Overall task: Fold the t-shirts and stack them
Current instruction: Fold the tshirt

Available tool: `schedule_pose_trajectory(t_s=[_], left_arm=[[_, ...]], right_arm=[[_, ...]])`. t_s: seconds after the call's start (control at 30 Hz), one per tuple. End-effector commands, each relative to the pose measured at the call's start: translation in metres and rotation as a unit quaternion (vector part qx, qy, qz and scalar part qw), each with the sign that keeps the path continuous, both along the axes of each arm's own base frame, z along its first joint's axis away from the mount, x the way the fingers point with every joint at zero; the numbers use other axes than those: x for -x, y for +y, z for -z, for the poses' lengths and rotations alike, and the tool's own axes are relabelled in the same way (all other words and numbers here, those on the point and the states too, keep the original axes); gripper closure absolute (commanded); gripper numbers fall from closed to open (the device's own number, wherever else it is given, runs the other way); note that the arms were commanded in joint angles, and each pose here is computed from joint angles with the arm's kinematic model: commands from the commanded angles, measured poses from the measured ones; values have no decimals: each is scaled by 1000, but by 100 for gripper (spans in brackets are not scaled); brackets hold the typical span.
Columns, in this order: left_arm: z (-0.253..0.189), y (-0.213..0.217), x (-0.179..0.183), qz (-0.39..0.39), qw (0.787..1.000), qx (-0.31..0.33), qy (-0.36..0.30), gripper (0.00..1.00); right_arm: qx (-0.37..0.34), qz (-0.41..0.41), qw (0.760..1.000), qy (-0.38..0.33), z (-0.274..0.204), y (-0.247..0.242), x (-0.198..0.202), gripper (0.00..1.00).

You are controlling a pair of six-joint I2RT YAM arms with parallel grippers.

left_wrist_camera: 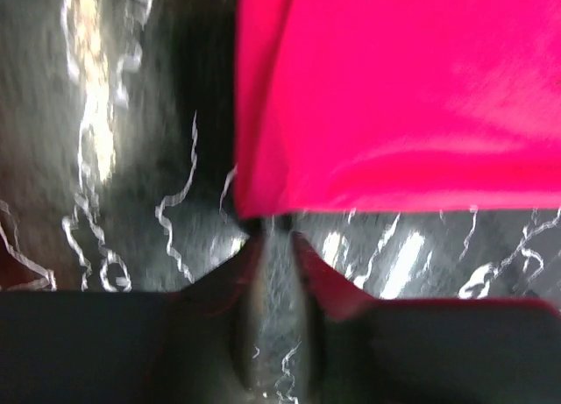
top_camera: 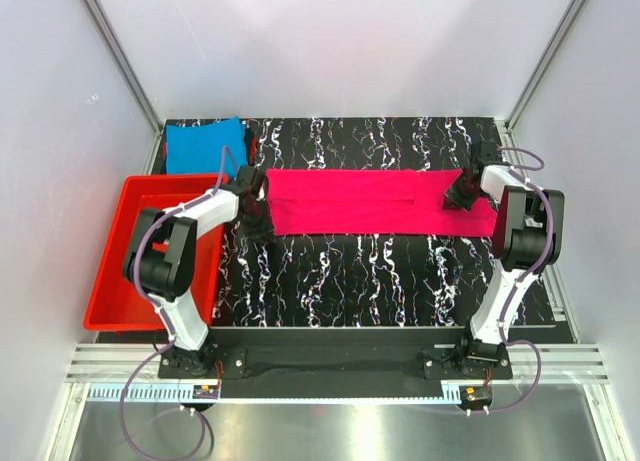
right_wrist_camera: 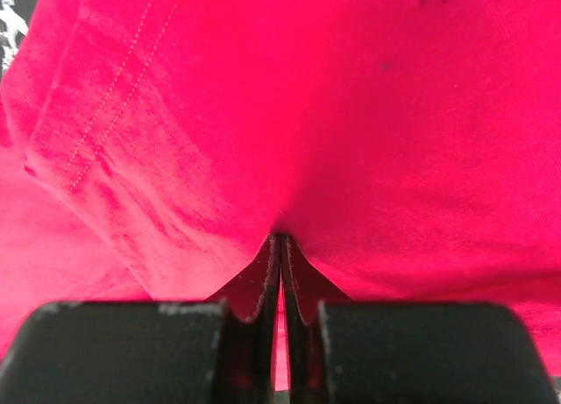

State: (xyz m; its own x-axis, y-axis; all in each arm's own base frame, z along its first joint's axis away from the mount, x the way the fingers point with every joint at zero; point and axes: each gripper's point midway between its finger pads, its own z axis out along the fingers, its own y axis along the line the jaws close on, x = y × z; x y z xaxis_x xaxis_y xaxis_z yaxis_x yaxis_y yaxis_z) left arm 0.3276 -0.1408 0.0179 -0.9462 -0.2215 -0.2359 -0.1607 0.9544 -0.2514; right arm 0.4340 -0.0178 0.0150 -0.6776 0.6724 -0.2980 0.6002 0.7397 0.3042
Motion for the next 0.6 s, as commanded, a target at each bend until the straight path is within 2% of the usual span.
schedule_pose_trajectory(t_s=[0.0,0.1,0.27,0.4,0.57], left_arm=[[-27,-12,-5,-24,998,49,-39,67],[-54,-14,-29,4,996,52,-79,58],[-59,-9,-72,39,995,29,-85,58],[-53,-9,-87,67,994,20,-90,58],[-41,-2,-100,65,994,24,-82,59]], right_arm=[[20,-38,999,-17,6,-10,-17,92],[2,-53,998,-28,2,-2,-20,92],[-9,-51,998,-40,-10,3,-18,92],[-10,-51,998,-43,-14,3,-15,92],[-7,-51,998,-43,-16,2,-17,92]])
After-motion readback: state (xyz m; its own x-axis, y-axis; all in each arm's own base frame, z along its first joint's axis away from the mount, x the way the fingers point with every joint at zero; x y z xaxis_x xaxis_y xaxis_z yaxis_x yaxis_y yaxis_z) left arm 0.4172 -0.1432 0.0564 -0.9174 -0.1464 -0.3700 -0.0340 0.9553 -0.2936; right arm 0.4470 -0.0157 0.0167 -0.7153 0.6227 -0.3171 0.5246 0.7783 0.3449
